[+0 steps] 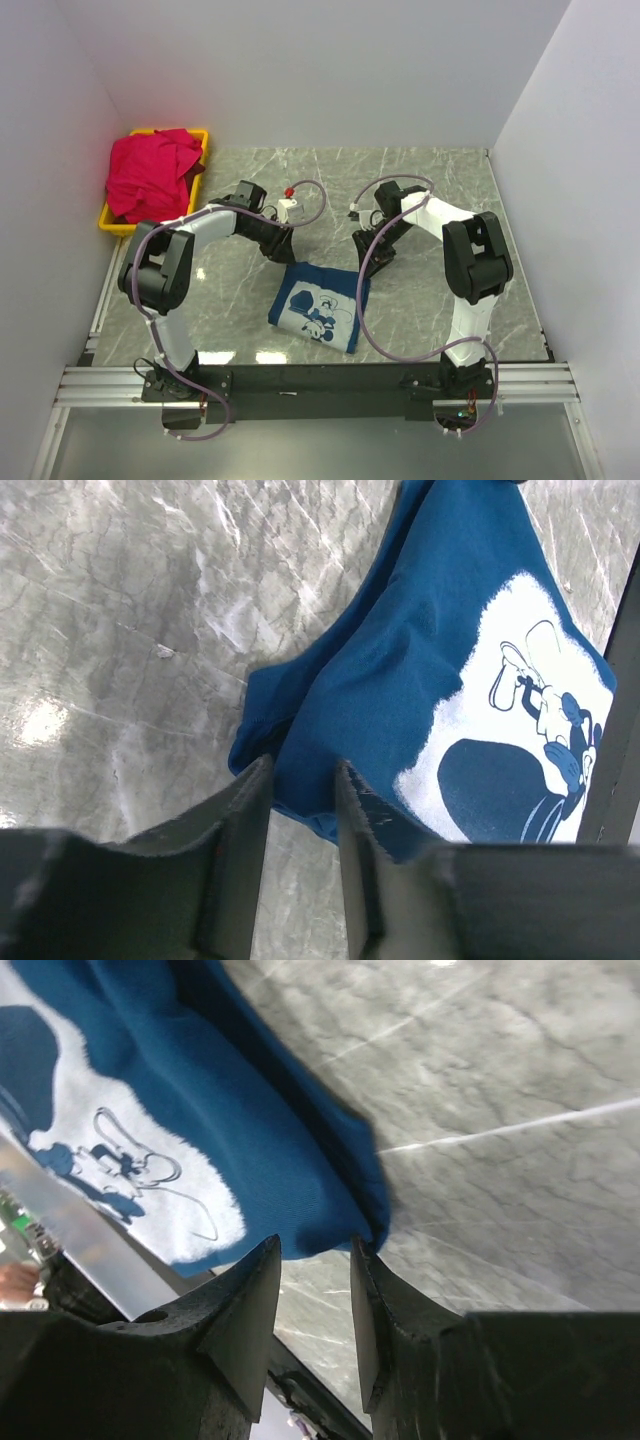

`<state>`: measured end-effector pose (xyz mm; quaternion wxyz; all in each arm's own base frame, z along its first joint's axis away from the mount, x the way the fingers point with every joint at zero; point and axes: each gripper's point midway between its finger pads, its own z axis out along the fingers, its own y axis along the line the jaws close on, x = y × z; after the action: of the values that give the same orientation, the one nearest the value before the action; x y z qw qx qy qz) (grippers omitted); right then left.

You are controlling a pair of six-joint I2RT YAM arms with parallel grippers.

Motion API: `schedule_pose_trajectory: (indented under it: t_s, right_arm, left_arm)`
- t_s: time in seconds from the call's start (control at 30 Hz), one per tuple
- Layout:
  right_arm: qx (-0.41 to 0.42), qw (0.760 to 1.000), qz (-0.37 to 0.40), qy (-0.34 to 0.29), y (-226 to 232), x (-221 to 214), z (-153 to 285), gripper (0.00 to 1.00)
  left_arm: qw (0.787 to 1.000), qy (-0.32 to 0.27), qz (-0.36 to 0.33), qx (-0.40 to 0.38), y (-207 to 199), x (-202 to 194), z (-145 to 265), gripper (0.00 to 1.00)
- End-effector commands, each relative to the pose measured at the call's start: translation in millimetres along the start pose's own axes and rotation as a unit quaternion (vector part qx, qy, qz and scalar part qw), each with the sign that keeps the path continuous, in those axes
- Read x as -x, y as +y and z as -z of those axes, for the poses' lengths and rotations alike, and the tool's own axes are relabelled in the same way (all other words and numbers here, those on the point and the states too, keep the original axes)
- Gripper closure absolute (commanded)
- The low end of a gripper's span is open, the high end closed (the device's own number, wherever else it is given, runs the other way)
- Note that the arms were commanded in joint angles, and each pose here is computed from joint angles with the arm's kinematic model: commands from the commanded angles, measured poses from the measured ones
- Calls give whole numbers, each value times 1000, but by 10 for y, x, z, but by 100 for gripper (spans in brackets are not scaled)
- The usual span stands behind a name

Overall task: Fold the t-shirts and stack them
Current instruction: Fold the tshirt

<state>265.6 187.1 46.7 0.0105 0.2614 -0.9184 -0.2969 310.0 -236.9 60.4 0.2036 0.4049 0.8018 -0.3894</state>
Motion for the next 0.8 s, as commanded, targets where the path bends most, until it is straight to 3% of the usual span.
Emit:
schedule_pose_trajectory:
  t_s: [0.0,0.27,0.5,0.77]
  right_arm:
    - [-31,999,5,-24,-54,107,97,58]
    - [-29,999,7,-22,-64,158,66,55]
    - [10,1000,4,-10,63,140,-9,55]
    - [0,1000,-1,-1,32,89,4,55]
  left_arm:
    - [1000,-10,-13,-5,5,87,-17,66]
    - [1000,-8,-22,-13,-3,133,-15,87]
    - [999,-12,-27,-13,-33,153,-10,92]
    - [999,-17,-35,-12,-100,166,28,92]
